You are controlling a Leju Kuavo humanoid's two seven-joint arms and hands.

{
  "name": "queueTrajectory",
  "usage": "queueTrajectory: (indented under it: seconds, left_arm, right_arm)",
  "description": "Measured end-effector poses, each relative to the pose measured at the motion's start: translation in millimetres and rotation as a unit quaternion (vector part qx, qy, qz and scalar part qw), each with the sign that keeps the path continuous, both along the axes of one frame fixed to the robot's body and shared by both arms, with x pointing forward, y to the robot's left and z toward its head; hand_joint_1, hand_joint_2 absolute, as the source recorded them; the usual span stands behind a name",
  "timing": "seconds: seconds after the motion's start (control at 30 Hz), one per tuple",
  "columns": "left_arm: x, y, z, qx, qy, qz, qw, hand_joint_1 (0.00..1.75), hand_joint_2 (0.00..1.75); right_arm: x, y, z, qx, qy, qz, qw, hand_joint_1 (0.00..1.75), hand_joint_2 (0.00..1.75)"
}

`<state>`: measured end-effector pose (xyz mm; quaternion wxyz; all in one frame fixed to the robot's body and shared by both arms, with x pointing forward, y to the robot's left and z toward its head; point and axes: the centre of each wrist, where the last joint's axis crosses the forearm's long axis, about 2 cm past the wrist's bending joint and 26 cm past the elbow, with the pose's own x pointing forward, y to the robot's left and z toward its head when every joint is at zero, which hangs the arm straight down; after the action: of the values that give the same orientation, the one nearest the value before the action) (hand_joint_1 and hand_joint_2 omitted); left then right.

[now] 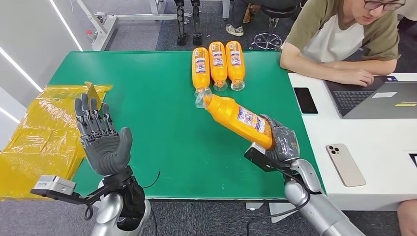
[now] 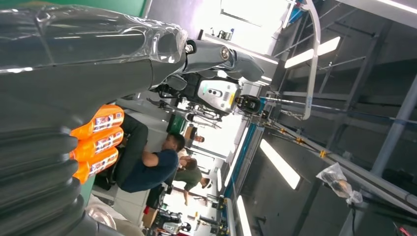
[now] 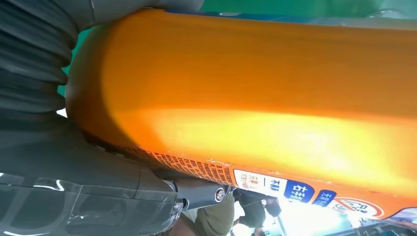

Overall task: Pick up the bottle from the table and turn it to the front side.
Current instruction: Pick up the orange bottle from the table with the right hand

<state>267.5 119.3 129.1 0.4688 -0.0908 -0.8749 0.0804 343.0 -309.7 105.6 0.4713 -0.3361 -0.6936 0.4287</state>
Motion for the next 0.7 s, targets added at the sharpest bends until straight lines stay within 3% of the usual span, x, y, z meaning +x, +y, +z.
queueTrajectory:
  seconds: [0.13,0.27,0.4,0.7]
  left_arm:
    - [-0.2,-0.3,-1.6,-0.001,0.004,0.000,1.000,0.00,1.75]
    - [0.4,-2.2,-4.4,-0.010,0.018,-0.002,1.000,0.00,1.75]
    - [1.3,-6.7,-9.8,-0.001,0.046,-0.012,0.999,0.00,1.75]
    - [1.7,-19.6,-26.0,0.049,0.101,-0.122,0.986,0.00,1.75]
  right_arm:
    - [-0.2,4.4,0.0,0.026,-0.014,0.001,1.000,1.75,1.75]
    - [1.2,18.2,4.7,0.109,-0.107,0.018,0.988,1.75,1.75]
    - [-0.5,50.1,11.5,0.152,-0.165,0.060,0.973,1.75,1.75]
    - [-15.6,112.0,19.3,0.211,-0.160,0.124,0.956,1.75,1.75]
